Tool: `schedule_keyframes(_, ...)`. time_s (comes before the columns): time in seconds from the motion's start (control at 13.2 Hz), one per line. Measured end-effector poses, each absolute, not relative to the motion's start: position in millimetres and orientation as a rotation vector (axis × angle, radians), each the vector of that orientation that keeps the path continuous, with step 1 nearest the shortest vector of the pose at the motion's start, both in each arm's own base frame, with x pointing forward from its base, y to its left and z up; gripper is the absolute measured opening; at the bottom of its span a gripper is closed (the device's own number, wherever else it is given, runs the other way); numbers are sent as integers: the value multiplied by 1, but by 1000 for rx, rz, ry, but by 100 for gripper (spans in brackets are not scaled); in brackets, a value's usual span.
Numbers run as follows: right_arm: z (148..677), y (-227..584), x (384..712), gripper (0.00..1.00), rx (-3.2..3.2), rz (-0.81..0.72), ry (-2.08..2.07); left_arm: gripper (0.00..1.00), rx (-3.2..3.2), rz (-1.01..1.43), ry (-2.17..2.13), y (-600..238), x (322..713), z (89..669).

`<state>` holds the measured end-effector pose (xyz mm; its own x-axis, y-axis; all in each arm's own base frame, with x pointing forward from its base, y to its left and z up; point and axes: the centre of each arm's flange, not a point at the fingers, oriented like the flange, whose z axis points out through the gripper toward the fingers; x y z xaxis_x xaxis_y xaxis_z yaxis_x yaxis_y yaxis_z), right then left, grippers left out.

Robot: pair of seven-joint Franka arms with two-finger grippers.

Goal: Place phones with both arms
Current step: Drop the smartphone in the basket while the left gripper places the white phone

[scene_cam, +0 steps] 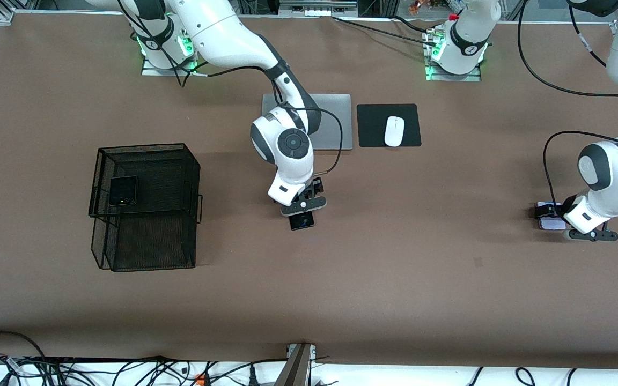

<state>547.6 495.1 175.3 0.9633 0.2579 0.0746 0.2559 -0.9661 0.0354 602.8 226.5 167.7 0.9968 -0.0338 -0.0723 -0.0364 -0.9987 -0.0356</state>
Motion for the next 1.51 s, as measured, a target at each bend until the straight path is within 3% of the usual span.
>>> schedule_keyframes(0.15,169,495,548,100,3089,136,405,100,-3111,117,51,228,601,164)
schedule_keyframes(0.23,168,495,548,94,3091,140,404,100,-3125,115,32,227,601,162)
schedule_keyframes(0.3,169,495,548,93,3092,141,404,93,-3140,110,9,226,601,161)
schedule_keyframes(0.38,172,497,548,83,3097,144,404,93,-3144,107,1,226,601,161)
schedule_keyframes(0.45,175,498,547,78,3100,148,407,86,-3144,105,2,226,602,164)
schedule_keyframes(0.68,188,507,543,78,3104,133,390,84,-3163,143,34,213,607,169)
schedule_keyframes(1.13,363,485,554,78,3117,38,164,84,-3209,294,149,125,654,298)
schedule_keyframes(1.51,440,346,586,78,3034,-84,-74,84,-3163,347,207,-40,677,358)
